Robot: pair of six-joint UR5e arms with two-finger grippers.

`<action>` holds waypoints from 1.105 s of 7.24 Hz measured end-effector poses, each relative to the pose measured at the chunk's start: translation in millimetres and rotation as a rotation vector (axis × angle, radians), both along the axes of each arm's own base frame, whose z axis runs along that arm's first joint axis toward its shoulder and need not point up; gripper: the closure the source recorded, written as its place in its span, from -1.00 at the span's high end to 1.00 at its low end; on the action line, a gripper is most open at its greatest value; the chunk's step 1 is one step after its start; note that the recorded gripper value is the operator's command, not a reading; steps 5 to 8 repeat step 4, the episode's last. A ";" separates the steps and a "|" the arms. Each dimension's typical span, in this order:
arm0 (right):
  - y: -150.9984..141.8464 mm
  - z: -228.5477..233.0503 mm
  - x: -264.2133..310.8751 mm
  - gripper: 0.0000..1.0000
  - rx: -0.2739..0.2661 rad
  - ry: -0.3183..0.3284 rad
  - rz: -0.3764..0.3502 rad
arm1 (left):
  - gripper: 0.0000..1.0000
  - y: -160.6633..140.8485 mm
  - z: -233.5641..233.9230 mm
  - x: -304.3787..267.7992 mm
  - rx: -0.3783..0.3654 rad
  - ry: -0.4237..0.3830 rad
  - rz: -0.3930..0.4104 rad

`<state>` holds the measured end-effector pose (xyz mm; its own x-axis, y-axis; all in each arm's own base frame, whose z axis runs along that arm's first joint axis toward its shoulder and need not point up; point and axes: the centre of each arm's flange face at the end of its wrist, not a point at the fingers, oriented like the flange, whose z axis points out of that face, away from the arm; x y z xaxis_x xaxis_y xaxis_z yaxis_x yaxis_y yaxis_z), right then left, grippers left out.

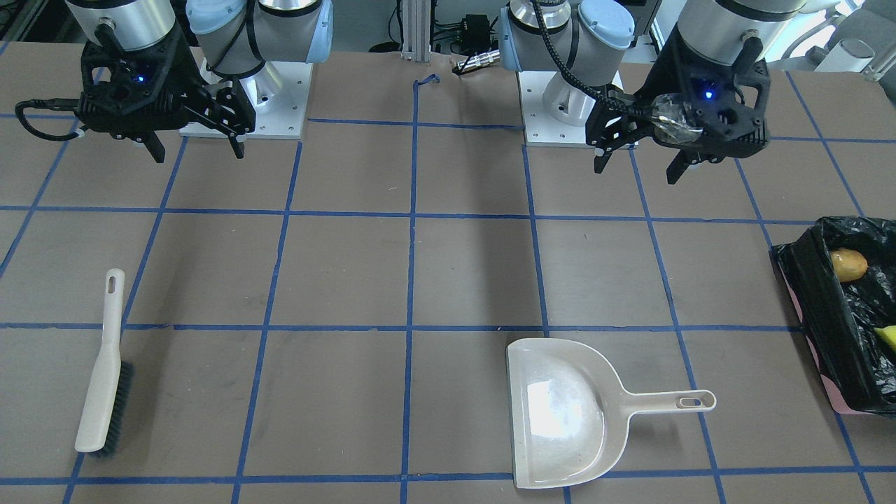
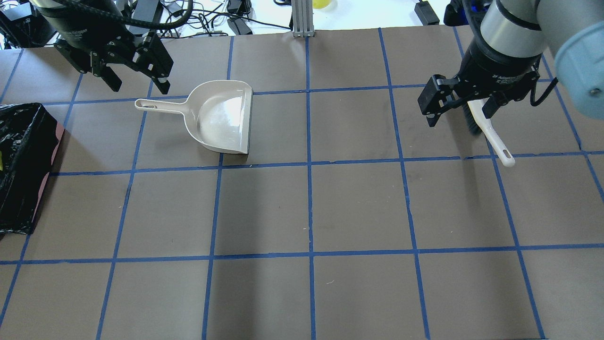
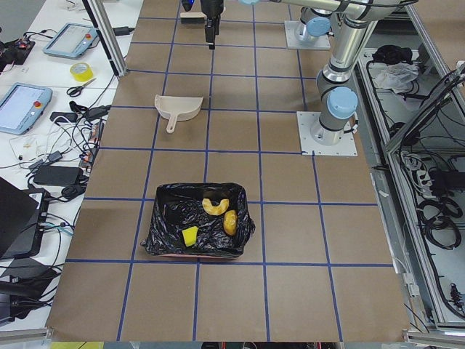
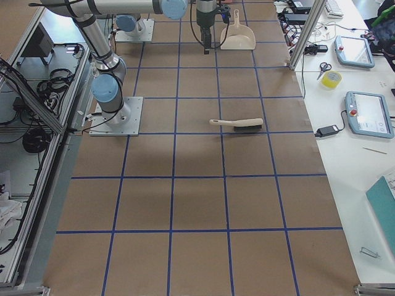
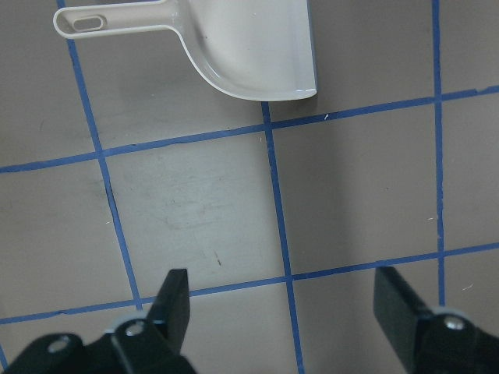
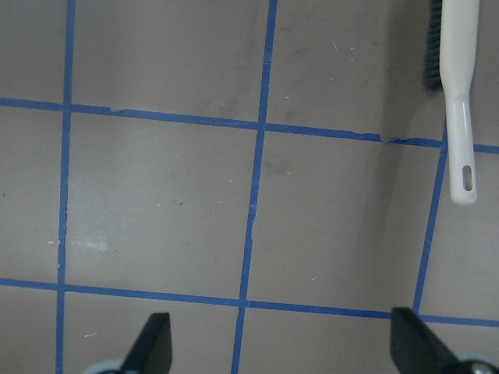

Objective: Sweep and dump trash into bin

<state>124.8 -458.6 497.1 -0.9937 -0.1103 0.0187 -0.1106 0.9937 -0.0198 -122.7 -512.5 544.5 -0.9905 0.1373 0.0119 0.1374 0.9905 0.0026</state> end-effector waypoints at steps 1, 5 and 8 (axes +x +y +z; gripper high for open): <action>0.0 0.0 0.0 1.00 0.000 0.000 0.000 | 1.00 2.2 0.4 -2.9 -0.001 -0.003 -0.001; -0.1 -0.1 0.1 1.00 0.001 -0.001 0.000 | 1.00 5.0 2.3 -4.4 -0.005 -0.004 0.000; -0.1 -0.1 0.1 1.00 0.001 -0.001 0.000 | 1.00 5.0 2.3 -4.4 -0.005 -0.004 0.000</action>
